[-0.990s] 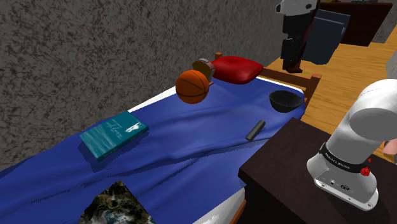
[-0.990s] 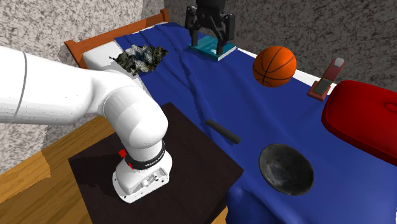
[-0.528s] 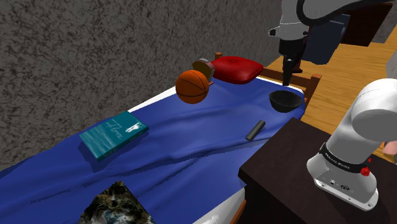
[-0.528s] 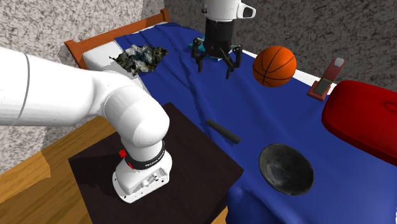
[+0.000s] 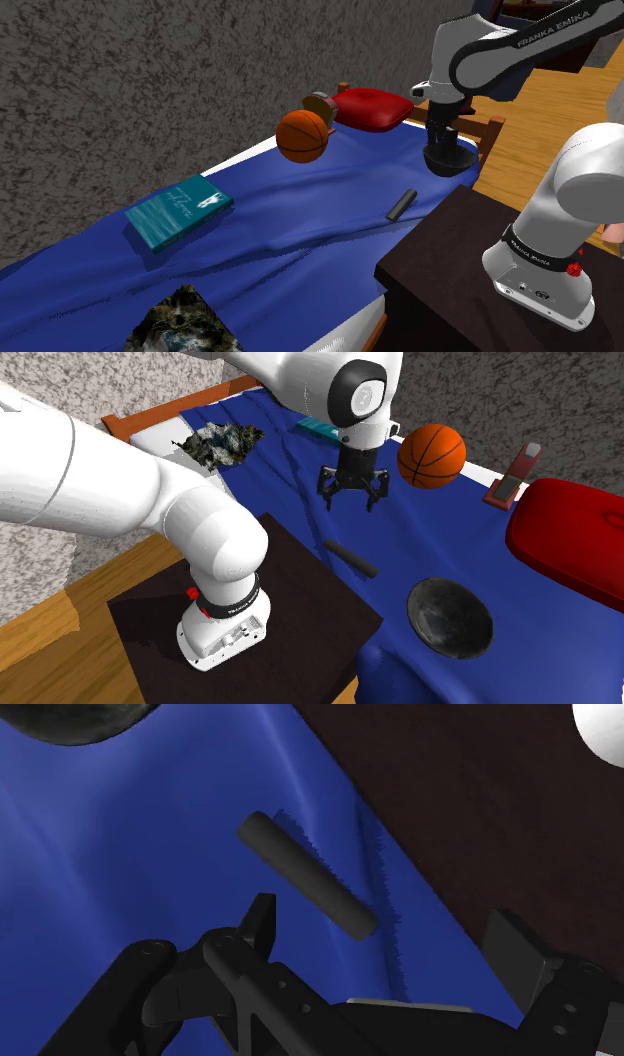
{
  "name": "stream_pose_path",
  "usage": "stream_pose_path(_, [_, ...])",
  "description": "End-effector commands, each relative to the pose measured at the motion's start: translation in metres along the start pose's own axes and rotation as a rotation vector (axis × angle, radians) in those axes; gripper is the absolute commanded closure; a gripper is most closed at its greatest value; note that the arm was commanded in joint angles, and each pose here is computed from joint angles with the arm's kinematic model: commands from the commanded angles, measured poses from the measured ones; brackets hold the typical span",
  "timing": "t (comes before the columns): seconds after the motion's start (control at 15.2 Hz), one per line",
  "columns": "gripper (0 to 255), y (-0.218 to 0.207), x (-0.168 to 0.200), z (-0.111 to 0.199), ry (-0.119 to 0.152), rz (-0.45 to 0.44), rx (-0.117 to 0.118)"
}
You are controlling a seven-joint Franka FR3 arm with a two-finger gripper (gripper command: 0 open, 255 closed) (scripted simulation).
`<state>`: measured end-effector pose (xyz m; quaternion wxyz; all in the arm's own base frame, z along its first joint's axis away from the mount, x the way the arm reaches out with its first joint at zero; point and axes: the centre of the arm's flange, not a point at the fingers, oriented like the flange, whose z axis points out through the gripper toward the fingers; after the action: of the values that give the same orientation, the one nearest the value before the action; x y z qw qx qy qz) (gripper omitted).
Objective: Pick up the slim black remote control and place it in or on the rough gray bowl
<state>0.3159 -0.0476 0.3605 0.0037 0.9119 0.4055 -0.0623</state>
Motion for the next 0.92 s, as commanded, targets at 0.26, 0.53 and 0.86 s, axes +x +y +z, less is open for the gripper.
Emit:
stream_pose_path(0.26, [0, 0.027, 0.012, 0.072, 0.02, -0.293, -0.008])
stream_pose_path(0.53, [0, 0.043, 0.024, 0.12, 0.031, -0.484, -0.011])
stream_pose_path(0.86, [0, 0.059, 0.044, 0.181, 0.046, -0.723, -0.015])
